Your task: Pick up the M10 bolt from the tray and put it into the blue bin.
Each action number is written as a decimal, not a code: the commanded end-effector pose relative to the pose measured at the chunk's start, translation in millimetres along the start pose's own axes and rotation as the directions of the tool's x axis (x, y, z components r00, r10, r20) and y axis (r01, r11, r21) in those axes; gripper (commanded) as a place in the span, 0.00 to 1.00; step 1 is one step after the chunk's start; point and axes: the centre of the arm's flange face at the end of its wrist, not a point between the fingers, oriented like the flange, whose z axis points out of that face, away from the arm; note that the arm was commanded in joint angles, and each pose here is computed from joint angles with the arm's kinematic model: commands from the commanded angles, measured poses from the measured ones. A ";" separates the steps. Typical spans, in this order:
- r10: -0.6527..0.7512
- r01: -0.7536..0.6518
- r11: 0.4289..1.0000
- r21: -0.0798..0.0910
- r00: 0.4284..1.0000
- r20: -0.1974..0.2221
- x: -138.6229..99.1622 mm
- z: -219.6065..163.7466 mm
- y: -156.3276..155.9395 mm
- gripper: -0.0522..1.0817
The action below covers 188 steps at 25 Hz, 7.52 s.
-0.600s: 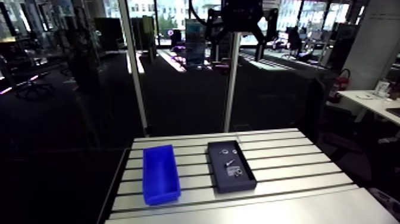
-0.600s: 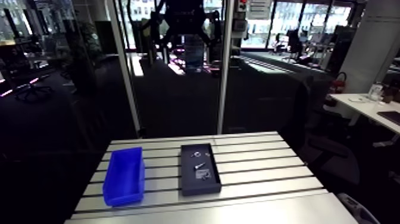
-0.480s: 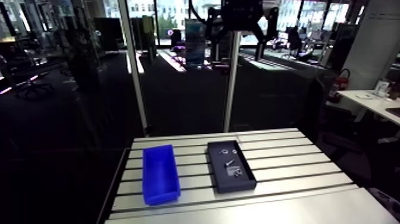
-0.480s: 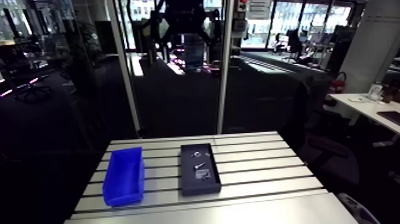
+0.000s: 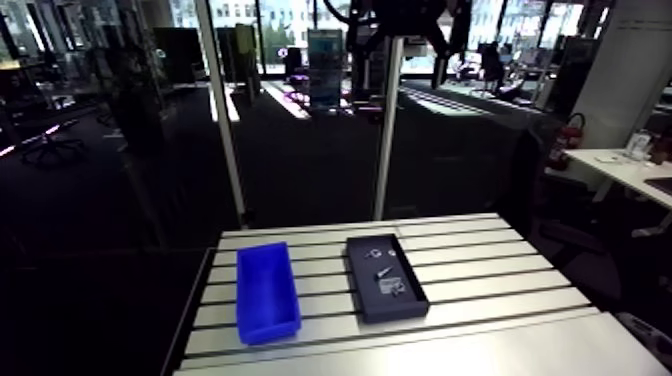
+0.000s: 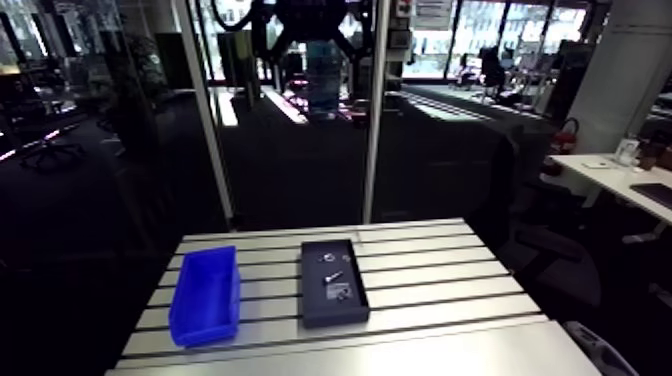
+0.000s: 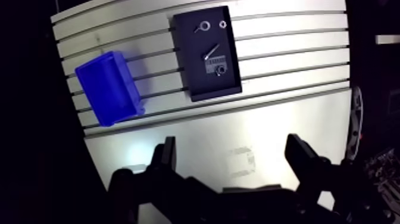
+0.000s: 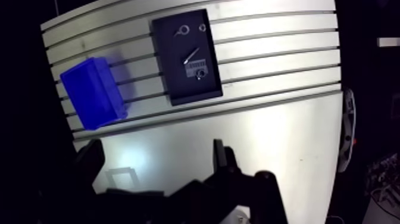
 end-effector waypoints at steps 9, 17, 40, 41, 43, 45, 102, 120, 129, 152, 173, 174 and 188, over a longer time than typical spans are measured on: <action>0.003 -0.003 1.000 0.000 1.000 0.014 -1.6 6.9 0.3 0.06; 0.000 0.000 1.000 0.008 1.000 0.017 -1.9 10.7 -2.1 0.05; 0.443 -0.442 0.897 -0.035 0.891 0.102 29.5 64.4 23.5 0.06; 0.463 -0.461 0.886 -0.046 0.879 0.117 31.8 74.5 28.5 0.06; 0.490 -0.486 0.871 -0.062 0.861 0.135 35.3 93.7 31.7 0.06; 0.510 -0.507 0.860 -0.051 0.853 0.114 42.7 112.4 36.4 0.06; 0.649 -0.645 0.761 -0.071 0.757 0.081 63.4 333.9 25.5 0.28; 0.643 -0.636 0.766 -0.091 0.758 0.112 46.6 357.0 23.0 0.32; 0.641 -0.635 0.768 -0.086 0.760 0.107 49.1 369.9 23.6 0.35; 0.637 -0.632 0.771 -0.073 0.766 0.091 50.8 376.1 22.6 0.44; 0.636 -0.633 0.772 -0.058 0.769 0.069 53.3 378.7 22.8 0.54; 0.637 -0.635 0.771 -0.058 0.768 0.068 53.5 378.5 22.8 0.54; 0.636 -0.633 0.772 -0.058 0.769 0.069 53.4 381.3 22.7 0.59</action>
